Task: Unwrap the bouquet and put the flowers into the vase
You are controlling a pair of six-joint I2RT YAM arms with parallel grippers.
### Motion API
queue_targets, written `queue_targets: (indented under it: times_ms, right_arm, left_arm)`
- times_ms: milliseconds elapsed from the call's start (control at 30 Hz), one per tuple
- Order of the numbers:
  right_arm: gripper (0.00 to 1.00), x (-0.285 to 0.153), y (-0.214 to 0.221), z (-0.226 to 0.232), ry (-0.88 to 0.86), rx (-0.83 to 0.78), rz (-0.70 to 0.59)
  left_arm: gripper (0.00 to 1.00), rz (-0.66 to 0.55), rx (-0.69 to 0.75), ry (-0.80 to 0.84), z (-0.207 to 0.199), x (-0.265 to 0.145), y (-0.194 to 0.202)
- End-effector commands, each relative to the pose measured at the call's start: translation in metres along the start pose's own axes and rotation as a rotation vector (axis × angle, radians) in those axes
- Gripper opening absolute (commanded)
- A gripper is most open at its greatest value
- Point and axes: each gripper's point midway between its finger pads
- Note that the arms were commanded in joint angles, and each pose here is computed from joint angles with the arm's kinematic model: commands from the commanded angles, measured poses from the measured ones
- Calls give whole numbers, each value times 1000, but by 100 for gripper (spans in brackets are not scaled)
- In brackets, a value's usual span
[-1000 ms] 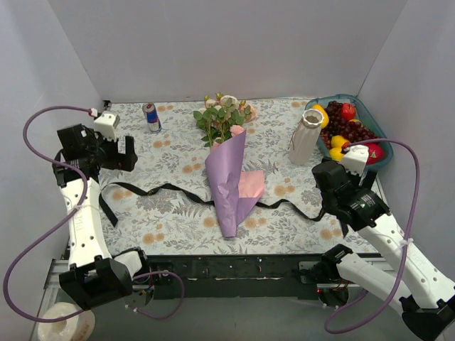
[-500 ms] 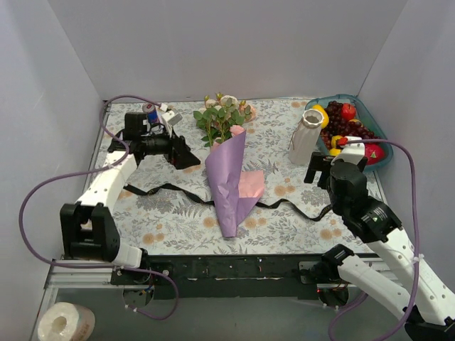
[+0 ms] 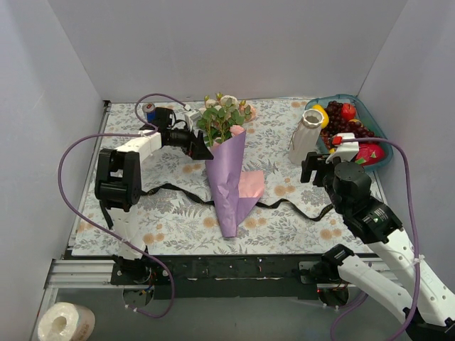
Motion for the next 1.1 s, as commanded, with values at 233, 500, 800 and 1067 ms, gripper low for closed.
queue_targets:
  times_ms: [233,500,800,1067]
  right_arm:
    - [79,9,-10,23,-92,4,-25]
    - [79,5,-10,25,-114,12,-29]
    - [77,3,-10,34,-162,27,-22]
    - [77,1,-6,40,-205,21,-8]
  left_arm:
    - [31,6,56,81,-2,18,-3]
    - [0,19,77,124,-16,17,-19]
    - [13,-9,116,185,-42,-3,-57]
    - [60,2,116,186,-28,-7,-42]
Point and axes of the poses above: each gripper's point midway between its finger pads, its own x axis out along the fingers, its own z axis along the line the jaws close on, y = z × x, and after that the axes turned 13 degrees about x, right-handed
